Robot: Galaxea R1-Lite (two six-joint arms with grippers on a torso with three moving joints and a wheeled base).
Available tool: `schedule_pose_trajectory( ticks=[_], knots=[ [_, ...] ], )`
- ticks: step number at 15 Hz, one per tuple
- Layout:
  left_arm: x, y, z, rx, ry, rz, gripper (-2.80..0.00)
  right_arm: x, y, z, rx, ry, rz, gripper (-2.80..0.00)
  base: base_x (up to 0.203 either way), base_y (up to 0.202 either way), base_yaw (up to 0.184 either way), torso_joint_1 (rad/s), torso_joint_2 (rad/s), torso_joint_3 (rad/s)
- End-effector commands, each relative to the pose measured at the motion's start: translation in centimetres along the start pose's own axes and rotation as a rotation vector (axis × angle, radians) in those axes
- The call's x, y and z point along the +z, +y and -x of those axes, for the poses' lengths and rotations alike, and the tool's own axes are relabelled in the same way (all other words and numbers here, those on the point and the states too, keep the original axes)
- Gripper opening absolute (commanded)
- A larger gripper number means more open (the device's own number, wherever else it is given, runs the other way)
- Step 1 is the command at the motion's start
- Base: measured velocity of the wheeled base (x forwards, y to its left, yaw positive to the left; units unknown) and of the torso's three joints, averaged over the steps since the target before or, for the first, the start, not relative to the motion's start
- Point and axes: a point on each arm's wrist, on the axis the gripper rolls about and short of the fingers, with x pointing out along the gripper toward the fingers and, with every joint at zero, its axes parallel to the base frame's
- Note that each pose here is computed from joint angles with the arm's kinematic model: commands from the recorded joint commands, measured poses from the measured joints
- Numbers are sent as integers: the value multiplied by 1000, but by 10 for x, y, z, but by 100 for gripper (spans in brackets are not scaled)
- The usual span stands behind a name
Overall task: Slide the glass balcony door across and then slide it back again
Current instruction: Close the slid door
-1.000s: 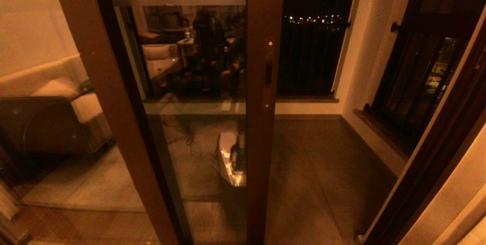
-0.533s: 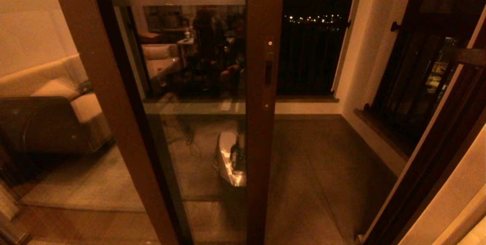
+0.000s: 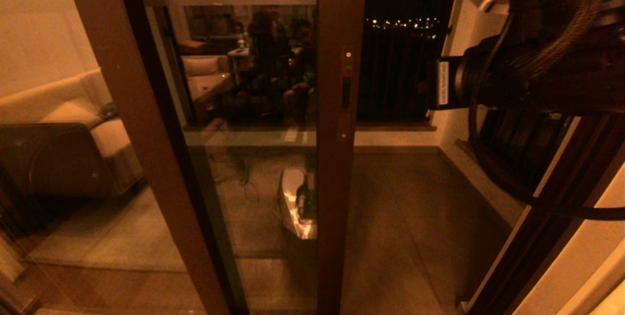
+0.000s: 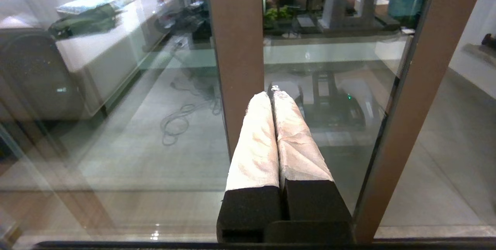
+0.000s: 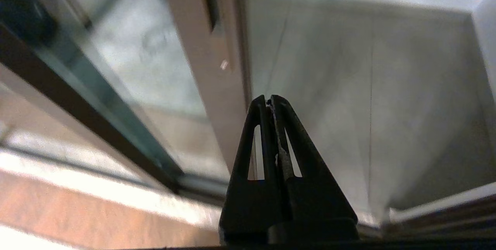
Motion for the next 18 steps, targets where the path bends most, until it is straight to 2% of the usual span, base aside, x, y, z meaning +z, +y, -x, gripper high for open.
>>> schedule_pose_trajectory(
  ticks=[1,3,5,6,11,18],
  knots=[
    [-10,0,-2,-2,36,1,-280,-20,21,-32,-10,107,55,-280,0,0,0,0,0,0],
    [-10,0,-2,-1,34,1,-280,-30,35,-45,-18,172,90,-280,0,0,0,0,0,0],
    [-9,0,-2,-1,33,1,-280,-28,40,-54,-19,170,84,-280,0,0,0,0,0,0],
    [-10,0,-2,-1,34,1,-280,-27,41,-55,-20,166,87,0,0,0,0,0,0,0],
    [-10,0,-2,-1,35,1,-280,-16,37,-79,-46,132,55,0,0,0,0,0,0,0],
    [-10,0,-2,-1,35,1,-280,-11,14,-128,-128,102,24,0,0,0,0,0,0,0]
  ],
)
